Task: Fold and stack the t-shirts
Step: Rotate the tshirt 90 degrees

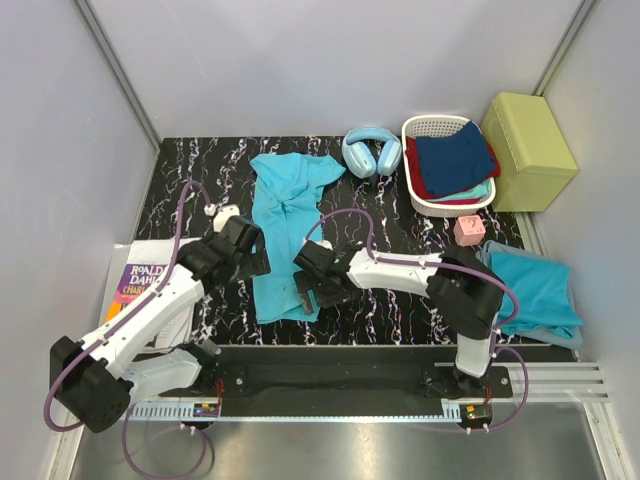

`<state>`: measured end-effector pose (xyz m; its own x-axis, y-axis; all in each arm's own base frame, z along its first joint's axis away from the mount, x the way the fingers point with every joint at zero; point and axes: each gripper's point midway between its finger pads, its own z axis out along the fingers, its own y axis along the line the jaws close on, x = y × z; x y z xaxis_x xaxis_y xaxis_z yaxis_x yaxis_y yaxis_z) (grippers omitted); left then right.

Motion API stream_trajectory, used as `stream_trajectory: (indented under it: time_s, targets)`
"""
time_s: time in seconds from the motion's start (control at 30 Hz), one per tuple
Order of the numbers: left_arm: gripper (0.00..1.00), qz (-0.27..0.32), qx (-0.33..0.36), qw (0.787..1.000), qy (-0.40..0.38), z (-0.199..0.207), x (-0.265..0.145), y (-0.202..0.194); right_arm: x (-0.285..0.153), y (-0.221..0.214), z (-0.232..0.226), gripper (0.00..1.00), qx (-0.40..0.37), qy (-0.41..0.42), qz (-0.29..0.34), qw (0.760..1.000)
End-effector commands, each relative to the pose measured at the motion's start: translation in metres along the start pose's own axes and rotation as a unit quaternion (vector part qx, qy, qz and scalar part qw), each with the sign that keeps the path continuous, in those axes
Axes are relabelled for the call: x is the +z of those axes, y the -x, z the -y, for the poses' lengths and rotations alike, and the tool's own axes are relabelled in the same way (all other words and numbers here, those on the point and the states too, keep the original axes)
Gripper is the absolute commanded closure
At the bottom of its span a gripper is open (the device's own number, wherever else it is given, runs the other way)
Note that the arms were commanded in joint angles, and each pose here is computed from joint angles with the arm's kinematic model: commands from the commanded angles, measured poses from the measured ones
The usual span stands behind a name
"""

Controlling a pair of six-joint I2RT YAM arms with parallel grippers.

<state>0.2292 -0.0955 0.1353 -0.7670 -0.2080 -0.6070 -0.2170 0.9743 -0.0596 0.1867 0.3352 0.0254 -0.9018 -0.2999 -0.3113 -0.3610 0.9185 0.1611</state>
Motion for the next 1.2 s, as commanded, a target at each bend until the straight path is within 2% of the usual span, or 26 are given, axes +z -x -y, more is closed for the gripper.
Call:
stream_trajectory:
  time_s: [0.0, 0.27, 0.3, 0.37, 0.5, 0.57, 0.67, 0.73, 0.77, 0.9, 1.17]
  targets:
    - [0.01, 0.014, -0.01, 1.0, -0.008, 0.001, -0.003, 0.004, 0.006, 0.011, -0.003, 0.15, -0.001, -0.009, 0.024, 1.0]
    - [0.01, 0.011, -0.004, 1.0, -0.006, 0.002, -0.001, 0.004, 0.005, -0.002, 0.012, 0.24, 0.008, -0.04, 0.004, 0.999]
    - [0.01, 0.008, -0.002, 1.0, -0.005, 0.003, 0.0, 0.003, 0.005, -0.004, 0.014, 0.31, 0.008, -0.043, 0.001, 0.999]
    - [0.01, 0.007, -0.002, 1.0, -0.004, 0.002, 0.001, 0.002, 0.002, -0.012, 0.02, 0.37, 0.012, -0.048, -0.006, 0.999]
    - [0.01, 0.006, -0.002, 1.0, -0.006, 0.003, 0.002, 0.001, -0.004, -0.023, 0.03, 0.45, 0.019, -0.058, -0.014, 0.998]
    - [0.01, 0.005, -0.004, 1.0, -0.008, 0.005, 0.003, 0.001, -0.006, -0.03, 0.034, 0.52, 0.018, -0.063, -0.021, 0.998]
    - [0.01, 0.002, -0.002, 1.0, -0.009, 0.006, 0.004, 0.0, -0.009, -0.036, 0.037, 0.72, 0.022, -0.065, -0.03, 0.997]
    - [0.01, 0.001, -0.001, 1.0, -0.009, 0.006, 0.004, -0.001, -0.01, -0.041, 0.039, 0.79, 0.026, -0.066, -0.036, 0.997]
    - [0.01, 0.0, -0.002, 1.0, -0.009, 0.006, 0.005, -0.001, -0.01, -0.044, 0.041, 0.86, 0.027, -0.067, -0.039, 0.997]
    - [0.01, -0.005, 0.0, 1.0, -0.011, 0.008, 0.006, -0.005, -0.011, -0.053, 0.046, 1.0, 0.029, -0.071, -0.05, 0.996]
    - [0.01, -0.046, 0.012, 0.999, -0.021, 0.013, 0.012, -0.034, -0.008, -0.072, 0.057, 1.0, 0.03, -0.083, -0.069, 0.994]
